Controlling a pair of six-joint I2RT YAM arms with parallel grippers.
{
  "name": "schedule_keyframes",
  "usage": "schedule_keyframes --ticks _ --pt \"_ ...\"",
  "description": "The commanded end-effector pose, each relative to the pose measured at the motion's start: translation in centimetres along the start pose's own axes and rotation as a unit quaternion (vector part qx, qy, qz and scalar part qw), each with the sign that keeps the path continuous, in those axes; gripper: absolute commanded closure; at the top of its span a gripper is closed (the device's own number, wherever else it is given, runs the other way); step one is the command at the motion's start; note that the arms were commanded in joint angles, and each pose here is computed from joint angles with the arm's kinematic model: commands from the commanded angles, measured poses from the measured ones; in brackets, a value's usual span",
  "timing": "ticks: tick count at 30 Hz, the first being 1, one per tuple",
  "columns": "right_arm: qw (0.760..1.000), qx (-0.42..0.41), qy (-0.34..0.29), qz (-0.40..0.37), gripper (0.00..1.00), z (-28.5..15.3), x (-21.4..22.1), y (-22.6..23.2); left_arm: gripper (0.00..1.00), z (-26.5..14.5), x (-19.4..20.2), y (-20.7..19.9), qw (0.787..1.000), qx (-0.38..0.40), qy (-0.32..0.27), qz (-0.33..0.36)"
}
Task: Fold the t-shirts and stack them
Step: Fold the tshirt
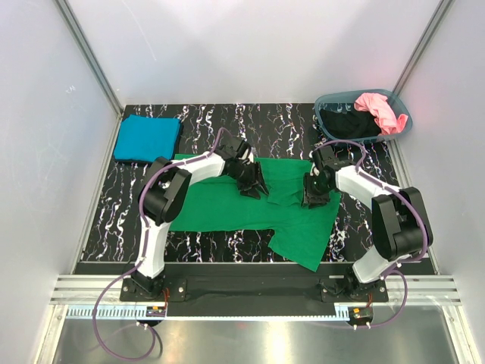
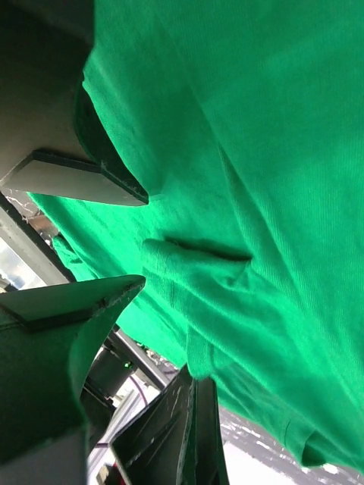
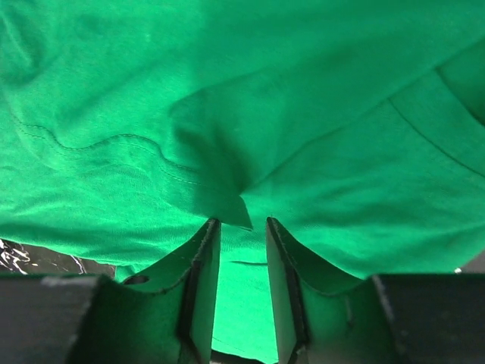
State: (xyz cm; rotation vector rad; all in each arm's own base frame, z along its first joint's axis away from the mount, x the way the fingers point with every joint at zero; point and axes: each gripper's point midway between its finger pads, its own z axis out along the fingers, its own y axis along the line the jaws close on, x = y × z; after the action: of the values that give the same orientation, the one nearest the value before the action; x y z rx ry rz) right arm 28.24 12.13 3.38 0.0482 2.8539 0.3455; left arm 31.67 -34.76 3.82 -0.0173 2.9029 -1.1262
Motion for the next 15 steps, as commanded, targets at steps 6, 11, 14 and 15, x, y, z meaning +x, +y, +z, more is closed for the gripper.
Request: schedule_keyframes --ticks 6,11,14,15 --pt "0.999 0.005 -0.03 -0.03 0.76 -0.1 -1.8 0.8 0.53 0.0 -0.1 -2.1 0.999 0.041 0.01 0.017" --pt "0.999 0.005 -0.036 -0.029 0.99 -1.2 -1.9 0.9 0.53 0.0 0.2 -2.2 0.999 0.043 0.013 0.019" --pt "0.999 0.01 -0.026 -0.036 1.0 -1.8 -1.6 0.9 0.53 0.2 0.5 -2.3 0.999 0.047 0.022 0.015" --pt "0.999 0.014 -0.021 -0.036 1.0 -1.9 -1.4 0.7 0.53 0.3 0.7 -2.2 0.999 0.045 0.023 0.014"
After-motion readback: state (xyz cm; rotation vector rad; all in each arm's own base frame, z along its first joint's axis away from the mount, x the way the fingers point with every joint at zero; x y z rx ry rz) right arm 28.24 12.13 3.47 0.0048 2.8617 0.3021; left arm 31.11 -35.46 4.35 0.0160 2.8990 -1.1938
